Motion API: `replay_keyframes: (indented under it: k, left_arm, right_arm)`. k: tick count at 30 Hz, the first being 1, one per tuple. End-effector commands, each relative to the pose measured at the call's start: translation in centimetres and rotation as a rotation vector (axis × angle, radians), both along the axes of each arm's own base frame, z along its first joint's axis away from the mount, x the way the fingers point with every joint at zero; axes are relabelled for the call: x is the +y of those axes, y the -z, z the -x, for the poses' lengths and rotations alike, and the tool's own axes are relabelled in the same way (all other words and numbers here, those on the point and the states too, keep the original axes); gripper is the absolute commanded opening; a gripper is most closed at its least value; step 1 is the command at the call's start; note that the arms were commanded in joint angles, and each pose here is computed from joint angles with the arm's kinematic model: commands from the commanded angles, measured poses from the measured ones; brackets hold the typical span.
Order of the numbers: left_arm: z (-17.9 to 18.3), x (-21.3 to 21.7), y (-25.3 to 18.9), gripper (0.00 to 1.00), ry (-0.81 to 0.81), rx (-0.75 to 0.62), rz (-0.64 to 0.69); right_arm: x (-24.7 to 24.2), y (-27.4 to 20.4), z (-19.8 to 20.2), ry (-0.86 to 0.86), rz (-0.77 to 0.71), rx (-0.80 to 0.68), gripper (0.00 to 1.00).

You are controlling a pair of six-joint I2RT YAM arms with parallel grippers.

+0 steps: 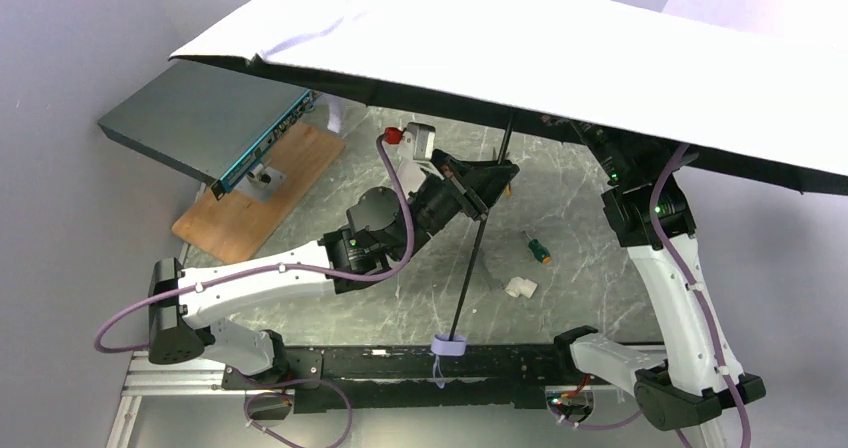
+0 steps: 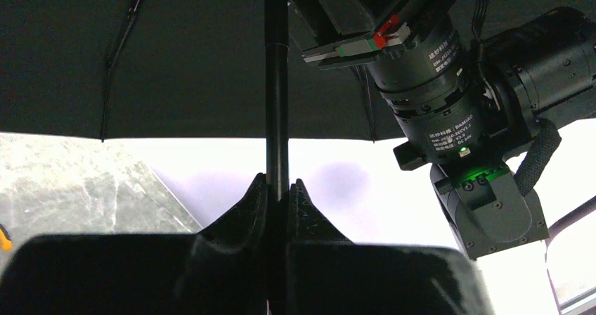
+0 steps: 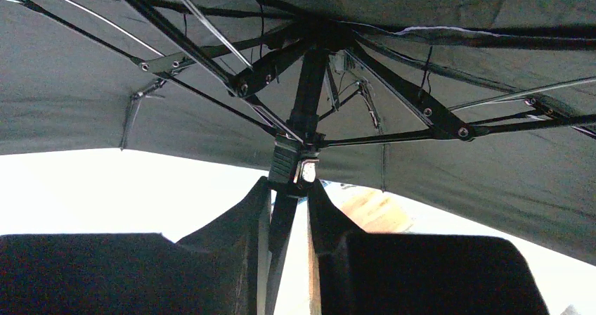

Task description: Open the umbrella

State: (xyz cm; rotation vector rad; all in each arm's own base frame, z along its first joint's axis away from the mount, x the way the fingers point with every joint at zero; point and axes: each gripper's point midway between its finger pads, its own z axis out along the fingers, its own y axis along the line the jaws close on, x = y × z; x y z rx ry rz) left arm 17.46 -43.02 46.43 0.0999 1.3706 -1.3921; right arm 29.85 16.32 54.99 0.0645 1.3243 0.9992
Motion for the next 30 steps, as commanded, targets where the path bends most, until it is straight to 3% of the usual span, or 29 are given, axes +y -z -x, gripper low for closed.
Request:
replay_keyframes:
  k: [1, 3, 15, 16, 18, 20, 22, 26, 28, 30]
  left_arm:
    - [11.7, -3.9, 11.9, 0.00, 0.428, -0.063, -0.422]
    - [11.0, -4.0, 13.0, 0.00, 0.410, -0.060, -0.446]
    - [4.0, -4.0, 16.4, 0.00, 0.182, -0.001, -0.544]
    - [3.5, -4.0, 16.4, 0.03, 0.160, 0.001, -0.552]
    - [2.7, -4.0, 16.4, 0.22, 0.145, -0.004, -0.561]
    - [2.5, -4.1, 16.3, 0.56, 0.146, -0.012, -0.556]
    - [2.5, -4.3, 16.4, 0.74, 0.153, -0.019, -0.549]
    - [3.0, -4.7, 17.0, 0.82, 0.187, -0.022, -0.537]
    - [3.2, -4.8, 17.2, 0.78, 0.197, -0.016, -0.534]
    - [3.3, -4.9, 17.3, 0.69, 0.204, -0.018, -0.535]
  right_arm:
    - [-10.5, -14.9, 3.2, 0.409, -0.298, -0.589, 0.10]
    - [-10.0, -15.2, 3.4, 0.375, -0.294, -0.596, 0.00]
    - [-7.7, -14.6, 7.9, 0.177, -0.299, -0.648, 0.00]
    - [-7.7, -14.5, 8.2, 0.176, -0.303, -0.649, 0.00]
    - [-7.9, -14.4, 8.8, 0.173, -0.313, -0.654, 0.00]
    - [-7.6, -14.1, 9.3, 0.146, -0.319, -0.651, 0.00]
    - [-7.4, -13.9, 10.0, 0.114, -0.332, -0.657, 0.00]
    - [-7.3, -13.7, 10.6, 0.090, -0.352, -0.651, 0.00]
    - [-7.2, -13.9, 10.9, 0.082, -0.349, -0.652, 0.00]
    - [-7.2, -14.2, 11.2, 0.070, -0.354, -0.654, 0.00]
